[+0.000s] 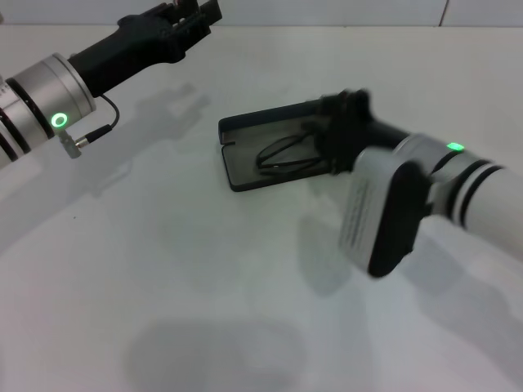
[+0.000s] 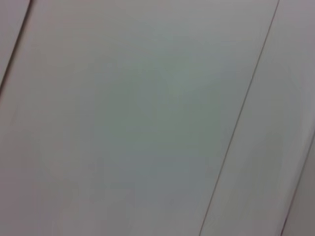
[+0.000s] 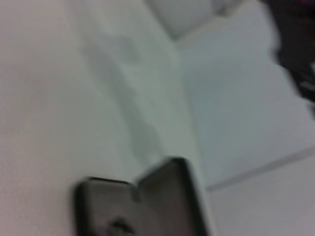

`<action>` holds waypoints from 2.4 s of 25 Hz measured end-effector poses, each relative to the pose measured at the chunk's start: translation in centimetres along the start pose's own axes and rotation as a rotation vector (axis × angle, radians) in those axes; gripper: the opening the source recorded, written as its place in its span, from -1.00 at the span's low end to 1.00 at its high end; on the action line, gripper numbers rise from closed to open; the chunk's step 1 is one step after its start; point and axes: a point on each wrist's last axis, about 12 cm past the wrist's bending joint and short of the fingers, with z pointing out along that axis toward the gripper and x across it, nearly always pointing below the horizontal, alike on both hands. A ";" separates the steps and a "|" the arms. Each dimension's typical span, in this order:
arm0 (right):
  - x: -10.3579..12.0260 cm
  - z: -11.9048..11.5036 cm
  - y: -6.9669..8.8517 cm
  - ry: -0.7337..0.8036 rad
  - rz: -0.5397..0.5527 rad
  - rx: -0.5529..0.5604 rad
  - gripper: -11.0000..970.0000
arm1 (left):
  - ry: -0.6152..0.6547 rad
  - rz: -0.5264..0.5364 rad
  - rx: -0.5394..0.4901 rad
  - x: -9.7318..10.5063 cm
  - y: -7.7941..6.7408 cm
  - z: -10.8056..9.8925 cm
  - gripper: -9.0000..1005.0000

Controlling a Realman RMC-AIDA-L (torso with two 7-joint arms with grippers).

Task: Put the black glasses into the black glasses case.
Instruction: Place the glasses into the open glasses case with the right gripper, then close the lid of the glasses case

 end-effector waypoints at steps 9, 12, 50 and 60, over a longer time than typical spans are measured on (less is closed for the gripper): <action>3.3 -1.2 -1.6 0.182 0.041 0.161 -0.56 | 0.001 0.015 0.000 -0.2 0.1 0.0 -0.05; 4.3 -1.0 -1.5 0.239 0.070 0.151 -0.56 | 0.001 0.016 0.002 -0.2 0.1 0.1 -0.04; 12.4 -6.7 -4.6 -0.161 0.884 0.175 -0.56 | 0.075 0.038 -0.051 0.6 0.5 0.9 -0.01; 16.7 -12.8 -3.8 -0.585 1.327 0.230 -0.55 | 0.360 0.156 0.030 1.4 -1.3 6.7 0.00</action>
